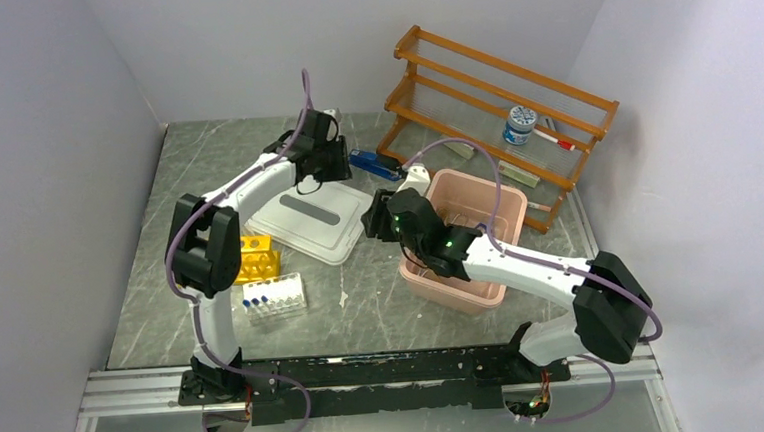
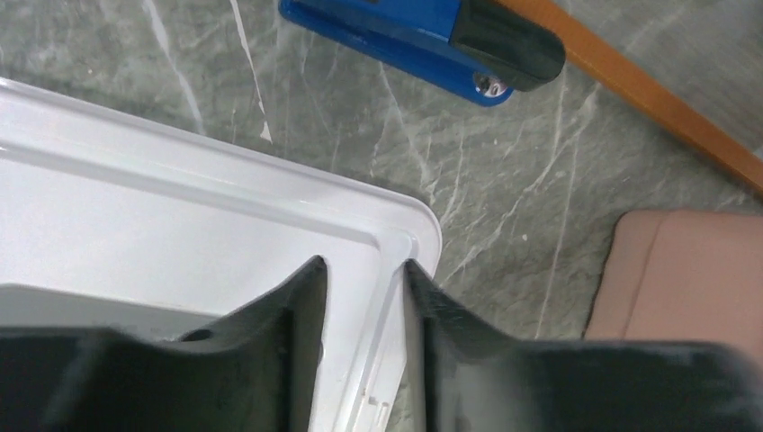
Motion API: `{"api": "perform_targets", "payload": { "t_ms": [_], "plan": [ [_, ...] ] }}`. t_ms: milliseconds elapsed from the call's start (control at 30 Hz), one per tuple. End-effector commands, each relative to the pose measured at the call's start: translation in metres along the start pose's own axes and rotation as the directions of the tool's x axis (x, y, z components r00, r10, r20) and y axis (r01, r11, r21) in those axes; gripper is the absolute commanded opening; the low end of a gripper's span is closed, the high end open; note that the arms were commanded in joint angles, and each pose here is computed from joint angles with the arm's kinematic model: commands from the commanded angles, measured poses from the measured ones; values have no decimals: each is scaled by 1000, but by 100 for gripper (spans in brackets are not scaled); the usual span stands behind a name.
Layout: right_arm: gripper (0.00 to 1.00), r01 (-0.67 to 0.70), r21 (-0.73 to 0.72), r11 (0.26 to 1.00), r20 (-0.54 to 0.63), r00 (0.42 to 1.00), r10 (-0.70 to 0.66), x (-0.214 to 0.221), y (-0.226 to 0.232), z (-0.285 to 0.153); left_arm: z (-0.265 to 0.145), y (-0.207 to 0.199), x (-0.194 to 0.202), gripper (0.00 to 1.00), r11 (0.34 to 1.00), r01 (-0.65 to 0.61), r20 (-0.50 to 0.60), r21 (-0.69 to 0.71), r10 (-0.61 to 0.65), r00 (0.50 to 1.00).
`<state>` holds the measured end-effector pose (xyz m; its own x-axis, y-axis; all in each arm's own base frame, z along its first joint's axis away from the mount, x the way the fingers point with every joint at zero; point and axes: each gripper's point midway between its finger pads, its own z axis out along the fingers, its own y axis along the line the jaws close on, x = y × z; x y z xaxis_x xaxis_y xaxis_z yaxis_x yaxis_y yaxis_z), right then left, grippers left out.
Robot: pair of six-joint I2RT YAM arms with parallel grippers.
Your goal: Organize the chemistry lab equipment
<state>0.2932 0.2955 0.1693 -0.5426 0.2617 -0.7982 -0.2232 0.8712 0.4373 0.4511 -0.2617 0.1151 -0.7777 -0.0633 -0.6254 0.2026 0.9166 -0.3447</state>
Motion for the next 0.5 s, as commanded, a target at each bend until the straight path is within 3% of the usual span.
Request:
{"api": "perform_targets", "payload": {
  "t_ms": [0, 133, 467],
  "plan": [
    [53, -28, 27, 999, -5, 1000, 28, -1, -4, 3, 8, 9, 14, 48, 992, -67, -8, -111, 66, 998],
    [53, -35, 57, 998, 7, 999, 35, -2, -14, 2, 25, 9, 13, 62, 990, -33, 1, -136, 33, 999],
    [53, -4, 104, 995, 31, 1000, 1, -6, -36, -1, 80, 36, 15, 60, 929, 121, 42, -350, -113, 993]
  ]
}}
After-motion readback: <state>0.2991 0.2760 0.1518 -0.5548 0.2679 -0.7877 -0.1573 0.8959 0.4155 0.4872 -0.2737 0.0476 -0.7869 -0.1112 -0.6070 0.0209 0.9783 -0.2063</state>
